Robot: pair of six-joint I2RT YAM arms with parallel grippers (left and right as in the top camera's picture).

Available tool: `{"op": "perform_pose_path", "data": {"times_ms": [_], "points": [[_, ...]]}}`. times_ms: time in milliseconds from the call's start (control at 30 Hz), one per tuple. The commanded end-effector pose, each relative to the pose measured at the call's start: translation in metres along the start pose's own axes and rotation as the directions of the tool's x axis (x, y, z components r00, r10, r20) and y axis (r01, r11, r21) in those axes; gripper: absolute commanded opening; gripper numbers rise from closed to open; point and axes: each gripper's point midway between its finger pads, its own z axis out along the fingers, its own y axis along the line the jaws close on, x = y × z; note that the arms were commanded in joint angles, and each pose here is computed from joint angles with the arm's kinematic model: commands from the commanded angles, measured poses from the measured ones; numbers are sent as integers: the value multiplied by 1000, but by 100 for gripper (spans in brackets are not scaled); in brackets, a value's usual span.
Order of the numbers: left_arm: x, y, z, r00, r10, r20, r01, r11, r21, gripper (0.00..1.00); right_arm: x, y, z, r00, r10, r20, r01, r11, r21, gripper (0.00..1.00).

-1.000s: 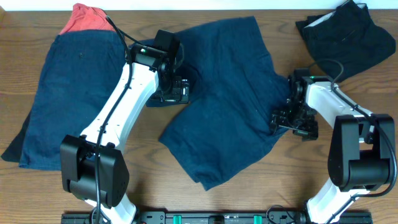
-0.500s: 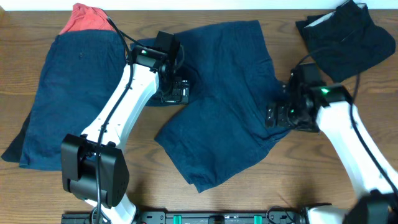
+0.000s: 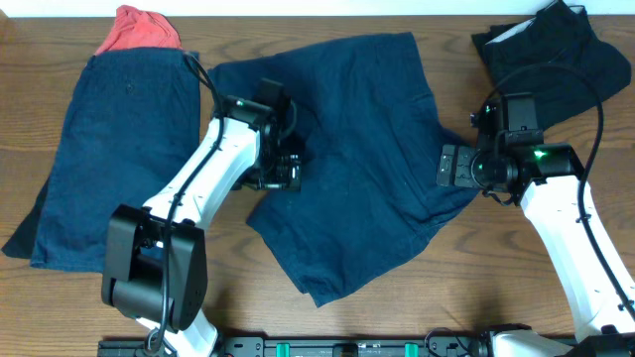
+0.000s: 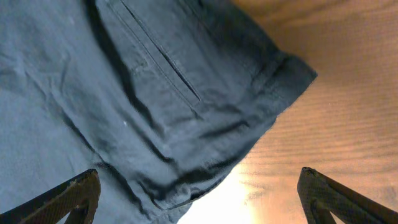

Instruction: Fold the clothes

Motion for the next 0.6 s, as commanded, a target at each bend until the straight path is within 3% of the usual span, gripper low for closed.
{"op": "perform_pose_path", "data": {"times_ms": [0,100,200,367,567], "points": [[21,-29,9,962,270,-43,-262,956,135,95,-6,-2,-1,1000,-17,23,17,1000,6,99],[34,-39,16,926,372,-60,-361,922,140,92,-10,-1,-1,999,-17,38,17,1000,3,99],[44,-43,23,908,412,-76,-400,906,135,80,-11,-1,-1,999,-17,42,17,1000,2,99],[52,-40,40,905,418,-86,-405,905,131,31,-13,1,0,999,-17,51,18,1000,-8,99],[48,-26,55,912,405,-70,-401,914,65,20,-14,2,0,998,-17,55,18,1000,-11,99]]}}
